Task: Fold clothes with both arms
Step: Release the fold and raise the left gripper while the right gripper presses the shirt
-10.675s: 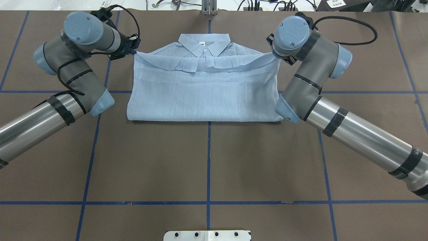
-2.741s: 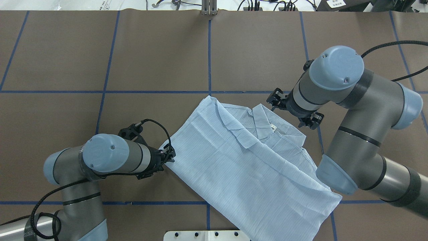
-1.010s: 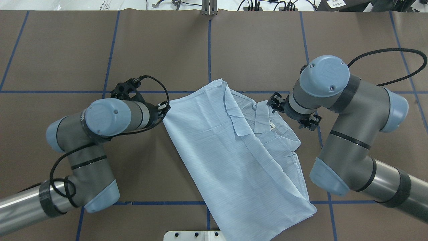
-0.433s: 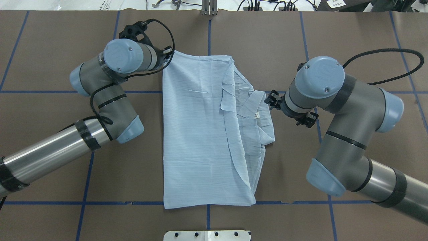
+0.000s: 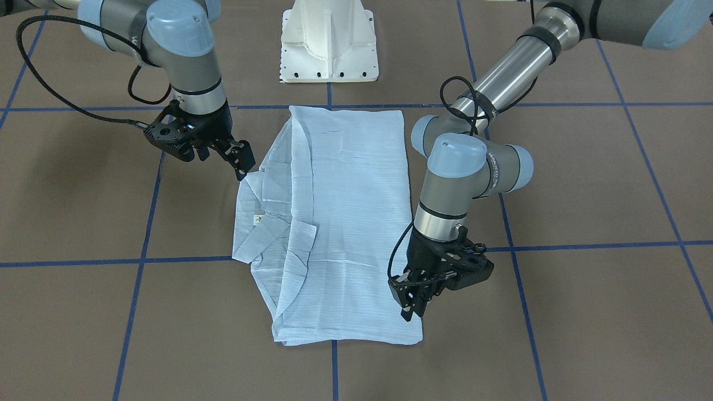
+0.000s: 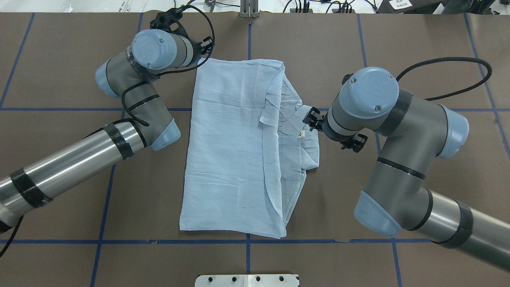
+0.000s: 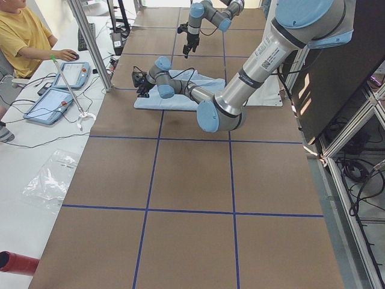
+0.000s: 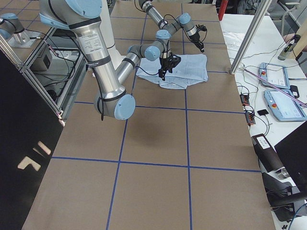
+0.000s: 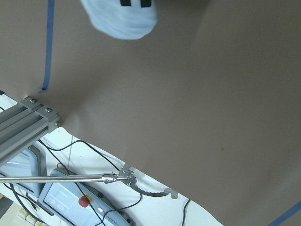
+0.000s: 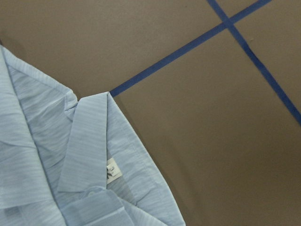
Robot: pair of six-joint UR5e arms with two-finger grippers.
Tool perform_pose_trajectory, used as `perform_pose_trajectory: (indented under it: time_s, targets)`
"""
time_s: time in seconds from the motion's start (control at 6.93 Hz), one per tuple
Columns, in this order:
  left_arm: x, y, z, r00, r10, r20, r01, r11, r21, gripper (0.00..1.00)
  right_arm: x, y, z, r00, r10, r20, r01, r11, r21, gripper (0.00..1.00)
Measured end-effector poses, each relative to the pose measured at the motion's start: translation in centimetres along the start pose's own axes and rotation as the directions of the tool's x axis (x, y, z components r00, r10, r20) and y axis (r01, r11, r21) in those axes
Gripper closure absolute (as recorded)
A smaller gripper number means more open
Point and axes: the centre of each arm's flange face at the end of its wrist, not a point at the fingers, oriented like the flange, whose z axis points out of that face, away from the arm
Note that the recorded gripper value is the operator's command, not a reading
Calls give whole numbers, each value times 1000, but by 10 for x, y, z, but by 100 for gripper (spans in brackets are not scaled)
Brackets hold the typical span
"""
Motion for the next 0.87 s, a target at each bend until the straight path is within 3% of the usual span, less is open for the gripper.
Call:
perform_pose_trajectory:
  time_s: [0.29,0.58,0.87]
  targets:
    - [-36,1,-44,999,2,-52,-7,995,-99,41,-36,42,15,998,-56,4,56,998,34,0]
    - [-81,-13,-95,996,19,-91,-33,987,-154,41,-59,114,35,983,-186,-1,185,980,74,0]
    - [-116,-30,-116,994,64,-90,-79,982,-173,41,-59,171,45,910,-414,-17,414,908,67,0]
